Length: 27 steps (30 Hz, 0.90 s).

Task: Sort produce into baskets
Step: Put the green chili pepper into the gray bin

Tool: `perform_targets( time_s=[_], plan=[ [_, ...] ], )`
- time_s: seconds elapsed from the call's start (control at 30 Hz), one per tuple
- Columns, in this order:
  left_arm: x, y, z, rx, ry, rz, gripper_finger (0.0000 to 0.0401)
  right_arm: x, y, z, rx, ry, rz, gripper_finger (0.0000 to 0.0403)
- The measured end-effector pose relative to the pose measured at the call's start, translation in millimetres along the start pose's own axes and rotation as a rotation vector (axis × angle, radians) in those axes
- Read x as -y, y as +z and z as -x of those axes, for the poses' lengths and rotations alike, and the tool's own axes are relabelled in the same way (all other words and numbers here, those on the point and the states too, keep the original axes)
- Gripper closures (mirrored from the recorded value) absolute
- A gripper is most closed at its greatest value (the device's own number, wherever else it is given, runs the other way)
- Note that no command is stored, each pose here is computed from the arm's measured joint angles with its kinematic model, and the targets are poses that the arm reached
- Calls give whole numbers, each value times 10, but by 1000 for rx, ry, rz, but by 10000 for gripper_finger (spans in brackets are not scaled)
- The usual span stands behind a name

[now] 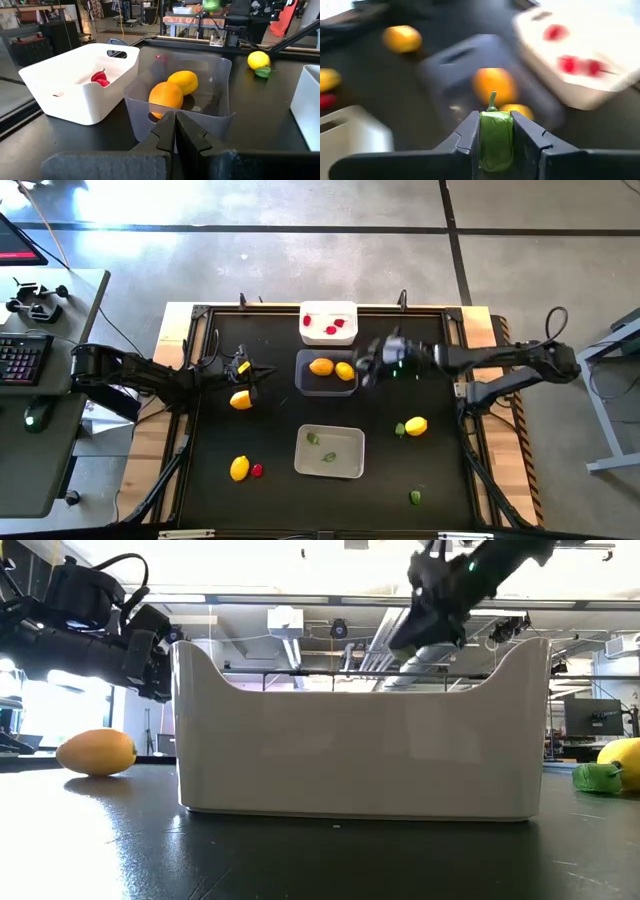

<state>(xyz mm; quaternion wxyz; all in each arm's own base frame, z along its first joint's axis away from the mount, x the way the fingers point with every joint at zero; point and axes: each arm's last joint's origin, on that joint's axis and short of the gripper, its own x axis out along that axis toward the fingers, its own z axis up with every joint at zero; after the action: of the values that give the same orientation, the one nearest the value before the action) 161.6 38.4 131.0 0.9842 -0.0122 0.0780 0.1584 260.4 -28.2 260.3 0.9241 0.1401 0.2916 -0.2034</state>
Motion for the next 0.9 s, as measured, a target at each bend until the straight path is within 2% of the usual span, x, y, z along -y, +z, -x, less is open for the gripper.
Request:
perform_targets(
  time_s=[0.2, 0.37, 0.5, 0.9],
  plan=[
    [-12, 1, 0, 0, 41, -13, 401, -653, -194, 97, 41, 243, 123, 330],
    [-14, 2, -1, 1, 47, -30, 401, -1007, -402, 48, 18, 371, 189, 330],
    [-19, 5, -1, 3, 65, -31, 401, -1153, -531, -96, -35, 380, 226, 330],
    [-20, 9, -1, 6, 69, -72, 401, -1448, -629, -511, -262, 316, 358, 328]
  ],
)
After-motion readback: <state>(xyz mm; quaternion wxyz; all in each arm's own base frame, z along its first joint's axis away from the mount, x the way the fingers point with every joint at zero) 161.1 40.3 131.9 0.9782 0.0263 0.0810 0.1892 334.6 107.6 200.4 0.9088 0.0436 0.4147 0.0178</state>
